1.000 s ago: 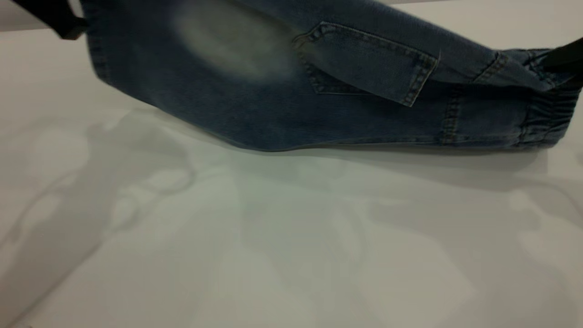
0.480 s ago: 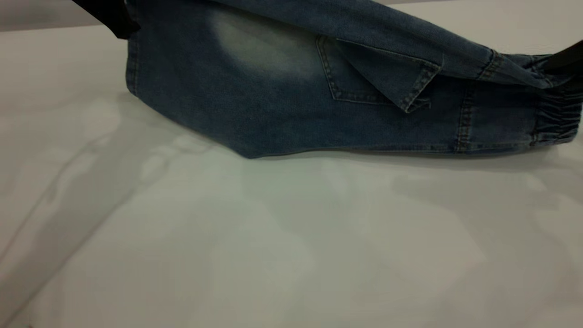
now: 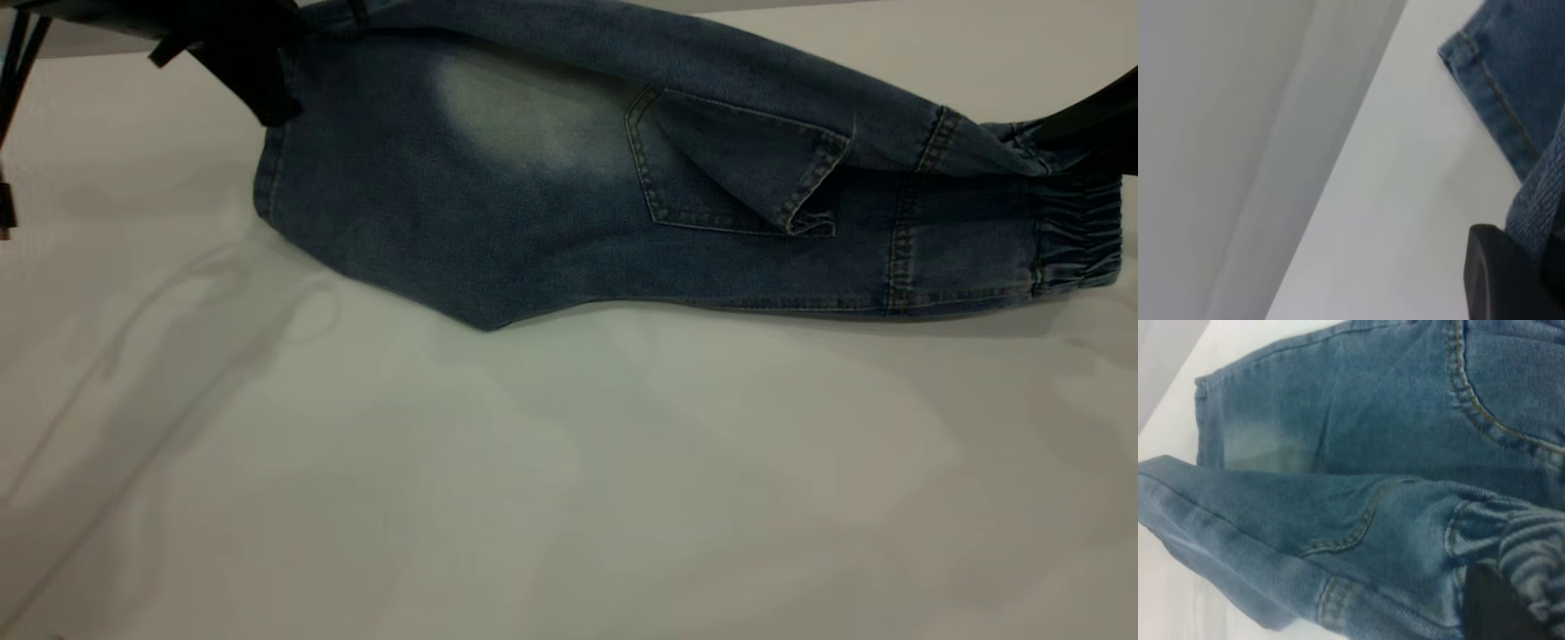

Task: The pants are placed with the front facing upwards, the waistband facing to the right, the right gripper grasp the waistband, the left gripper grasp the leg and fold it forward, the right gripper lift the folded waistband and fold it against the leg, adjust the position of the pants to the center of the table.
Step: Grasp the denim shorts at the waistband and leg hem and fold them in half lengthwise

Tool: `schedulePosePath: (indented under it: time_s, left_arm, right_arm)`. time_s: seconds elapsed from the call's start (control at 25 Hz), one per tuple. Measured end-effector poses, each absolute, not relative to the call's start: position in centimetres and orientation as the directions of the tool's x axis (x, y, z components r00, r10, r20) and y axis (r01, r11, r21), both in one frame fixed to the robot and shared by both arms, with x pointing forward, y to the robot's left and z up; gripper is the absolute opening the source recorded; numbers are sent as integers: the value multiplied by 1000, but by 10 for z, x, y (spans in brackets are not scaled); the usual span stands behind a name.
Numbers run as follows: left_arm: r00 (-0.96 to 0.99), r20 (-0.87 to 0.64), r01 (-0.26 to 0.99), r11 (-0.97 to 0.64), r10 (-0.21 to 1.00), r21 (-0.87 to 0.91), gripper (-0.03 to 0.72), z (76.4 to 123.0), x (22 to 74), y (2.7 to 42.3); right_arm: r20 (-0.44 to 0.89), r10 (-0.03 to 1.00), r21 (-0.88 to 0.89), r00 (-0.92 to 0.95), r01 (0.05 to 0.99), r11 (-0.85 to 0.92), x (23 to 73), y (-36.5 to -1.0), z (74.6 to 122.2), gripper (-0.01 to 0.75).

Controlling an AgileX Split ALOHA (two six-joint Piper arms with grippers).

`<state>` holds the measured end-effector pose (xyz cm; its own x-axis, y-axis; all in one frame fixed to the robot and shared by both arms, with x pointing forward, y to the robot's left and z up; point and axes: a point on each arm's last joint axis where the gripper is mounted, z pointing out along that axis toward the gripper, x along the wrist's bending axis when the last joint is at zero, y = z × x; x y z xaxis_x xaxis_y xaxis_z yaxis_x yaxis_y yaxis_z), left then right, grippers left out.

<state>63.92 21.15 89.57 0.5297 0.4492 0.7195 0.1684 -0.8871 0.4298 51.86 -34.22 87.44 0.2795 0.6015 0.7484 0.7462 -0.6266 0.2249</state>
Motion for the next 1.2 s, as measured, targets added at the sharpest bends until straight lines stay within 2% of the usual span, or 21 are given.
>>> schedulePosePath:
  time_s: [0.48,1.2]
  left_arm:
    - [481,747,135,-881,459,453,91,901,673,203]
    - [405,788,111,-880,464,461,91,875,701,199]
  right_arm:
    - [733,615,231,290,745,-626,518,-344,873,34]
    - [738,604,244,299,716,-654,532,-350,881,43]
